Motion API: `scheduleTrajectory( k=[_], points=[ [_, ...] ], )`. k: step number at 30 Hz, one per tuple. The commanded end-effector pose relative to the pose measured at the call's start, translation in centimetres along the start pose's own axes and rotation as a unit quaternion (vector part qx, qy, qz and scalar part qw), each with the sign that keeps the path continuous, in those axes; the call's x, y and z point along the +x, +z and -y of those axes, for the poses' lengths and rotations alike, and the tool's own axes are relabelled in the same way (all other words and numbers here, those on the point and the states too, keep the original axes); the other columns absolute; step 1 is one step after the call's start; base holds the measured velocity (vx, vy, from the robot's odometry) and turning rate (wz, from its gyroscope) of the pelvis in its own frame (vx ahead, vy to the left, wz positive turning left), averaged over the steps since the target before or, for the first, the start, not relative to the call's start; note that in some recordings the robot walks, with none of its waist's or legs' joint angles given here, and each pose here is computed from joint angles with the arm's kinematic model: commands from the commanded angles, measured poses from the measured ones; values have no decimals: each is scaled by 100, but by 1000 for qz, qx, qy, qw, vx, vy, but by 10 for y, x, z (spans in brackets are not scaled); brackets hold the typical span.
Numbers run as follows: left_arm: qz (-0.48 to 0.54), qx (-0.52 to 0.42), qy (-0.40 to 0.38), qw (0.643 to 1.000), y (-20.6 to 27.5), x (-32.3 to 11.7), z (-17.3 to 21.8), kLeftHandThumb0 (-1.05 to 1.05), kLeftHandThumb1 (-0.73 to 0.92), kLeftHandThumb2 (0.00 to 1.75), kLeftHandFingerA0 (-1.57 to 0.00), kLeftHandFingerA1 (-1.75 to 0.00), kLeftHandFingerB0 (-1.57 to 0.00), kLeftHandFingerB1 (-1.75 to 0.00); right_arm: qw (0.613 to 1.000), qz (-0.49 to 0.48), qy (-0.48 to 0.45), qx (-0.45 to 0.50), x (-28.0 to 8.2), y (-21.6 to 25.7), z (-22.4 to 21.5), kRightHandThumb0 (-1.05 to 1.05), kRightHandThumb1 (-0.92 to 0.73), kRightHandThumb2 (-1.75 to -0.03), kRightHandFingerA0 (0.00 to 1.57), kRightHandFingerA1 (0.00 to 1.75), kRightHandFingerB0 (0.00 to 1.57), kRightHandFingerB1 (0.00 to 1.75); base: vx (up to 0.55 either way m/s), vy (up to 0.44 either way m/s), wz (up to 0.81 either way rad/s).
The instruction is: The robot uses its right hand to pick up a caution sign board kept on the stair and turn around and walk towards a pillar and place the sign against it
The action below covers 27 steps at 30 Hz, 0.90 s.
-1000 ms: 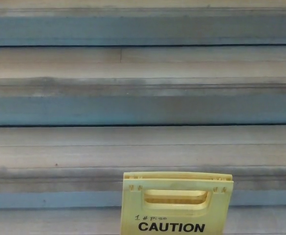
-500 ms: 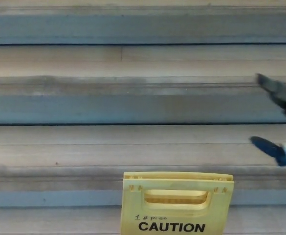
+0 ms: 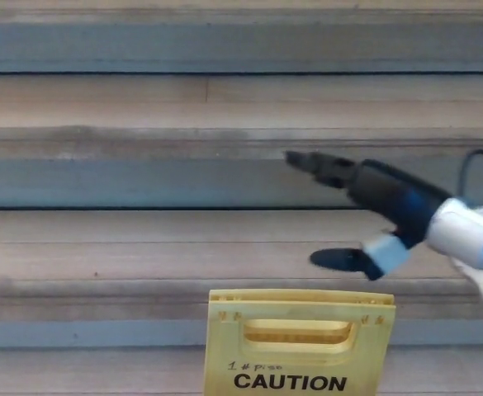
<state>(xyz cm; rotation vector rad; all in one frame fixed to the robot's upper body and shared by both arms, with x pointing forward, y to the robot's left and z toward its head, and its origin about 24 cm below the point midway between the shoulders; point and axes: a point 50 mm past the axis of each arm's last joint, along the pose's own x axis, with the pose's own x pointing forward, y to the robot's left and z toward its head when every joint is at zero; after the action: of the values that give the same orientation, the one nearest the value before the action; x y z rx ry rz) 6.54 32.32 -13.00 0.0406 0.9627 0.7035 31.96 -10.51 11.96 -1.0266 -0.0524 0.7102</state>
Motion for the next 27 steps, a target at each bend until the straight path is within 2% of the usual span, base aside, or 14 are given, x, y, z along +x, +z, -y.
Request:
scheduleTrajectory(
  k=[1, 9, 10, 12, 13, 14, 15, 17, 21, 22, 23, 24, 25, 27],
  points=[
    [40, -14, 9, 999, 3, -2, -3, -6, 44, 106, -137, -125, -117, -110, 994, -80, 54, -48, 14, -3, -12, -82, -43, -93, 0, 12, 0, 14, 0, 0, 0],
    [42, -14, 13, 999, 4, -2, -6, -4, 44, 108, -138, -125, -116, -110, 988, -98, 100, -66, 27, -2, -36, -87, -49, -93, 3, 10, 0, 7, 1, -1, 1],
    [44, -13, 11, 999, 3, -2, -6, -7, 43, 105, -138, -124, -117, -111, 986, -103, 111, -67, 29, -3, -41, -95, -50, -66, 0, 30, 0, 16, 0, 0, 0],
    [44, -13, 11, 999, 3, -2, -7, -7, 43, 105, -138, -124, -117, -111, 985, -105, 115, -68, 30, -3, -43, -95, -50, -66, 0, 30, 0, 16, 0, 0, 0],
    [42, -16, 10, 999, 2, -3, -7, -11, 44, 102, -142, -126, -117, -111, 982, -115, 129, -70, 31, -7, -52, -91, -40, -76, 1, 26, 0, 17, 0, 0, 0],
    [40, -21, 8, 999, 0, -3, -7, -11, 44, 102, -142, -126, -117, -111, 978, -126, 147, -73, 32, -12, -64, -91, -40, -76, 1, 26, 0, 17, 0, 0, 0],
    [38, -21, 9, 999, 0, -3, -6, -8, 52, 93, -145, -116, -117, -110, 976, -134, 155, -75, 31, -15, -69, -87, -49, -92, 6, 11, 0, 9, 0, 0, 0],
    [37, -18, 9, 999, 0, -3, -6, -10, 52, 91, -142, -117, -114, -108, 974, -142, 159, -78, 31, -20, -74, -81, -44, -91, 2, 20, 0, 16, 0, 0, 0],
    [37, -15, 9, 999, -1, -3, -6, -10, 52, 91, -142, -117, -114, -108, 971, -152, 166, -82, 31, -25, -80, -81, -44, -91, 2, 20, 0, 16, 0, 0, 0],
    [36, -16, 10, 999, -1, -3, -7, -5, 43, 107, -143, -127, -118, -111, 968, -163, 172, -83, 30, -30, -85, -81, -44, -91, 0, 17, 0, 15, 0, 0, 0],
    [34, -18, 10, 999, -2, -4, -8, -5, 43, 107, -143, -127, -118, -111, 964, -177, 179, -85, 28, -36, -92, -81, -44, -91, 0, 17, 0, 15, 0, 0, 0],
    [37, -20, 9, 999, -2, -4, -9, -6, 43, 107, -149, -117, -124, -109, 962, -183, 183, -87, 27, -38, -95, -79, -43, -91, 0, 18, 0, 17, 0, 0, 0],
    [38, -18, 10, 999, -1, -4, -9, -5, 43, 107, -143, -127, -123, -114, 961, -185, 184, -87, 27, -39, -97, -81, -44, -91, 0, 16, 0, 15, 0, 0, 0],
    [39, -15, 12, 999, 0, -3, -9, -5, 42, 106, -144, -128, -122, -114, 960, -189, 186, -91, 26, -41, -102, -83, -45, -91, 0, 14, 0, 14, 0, 0, 0]
  ],
)
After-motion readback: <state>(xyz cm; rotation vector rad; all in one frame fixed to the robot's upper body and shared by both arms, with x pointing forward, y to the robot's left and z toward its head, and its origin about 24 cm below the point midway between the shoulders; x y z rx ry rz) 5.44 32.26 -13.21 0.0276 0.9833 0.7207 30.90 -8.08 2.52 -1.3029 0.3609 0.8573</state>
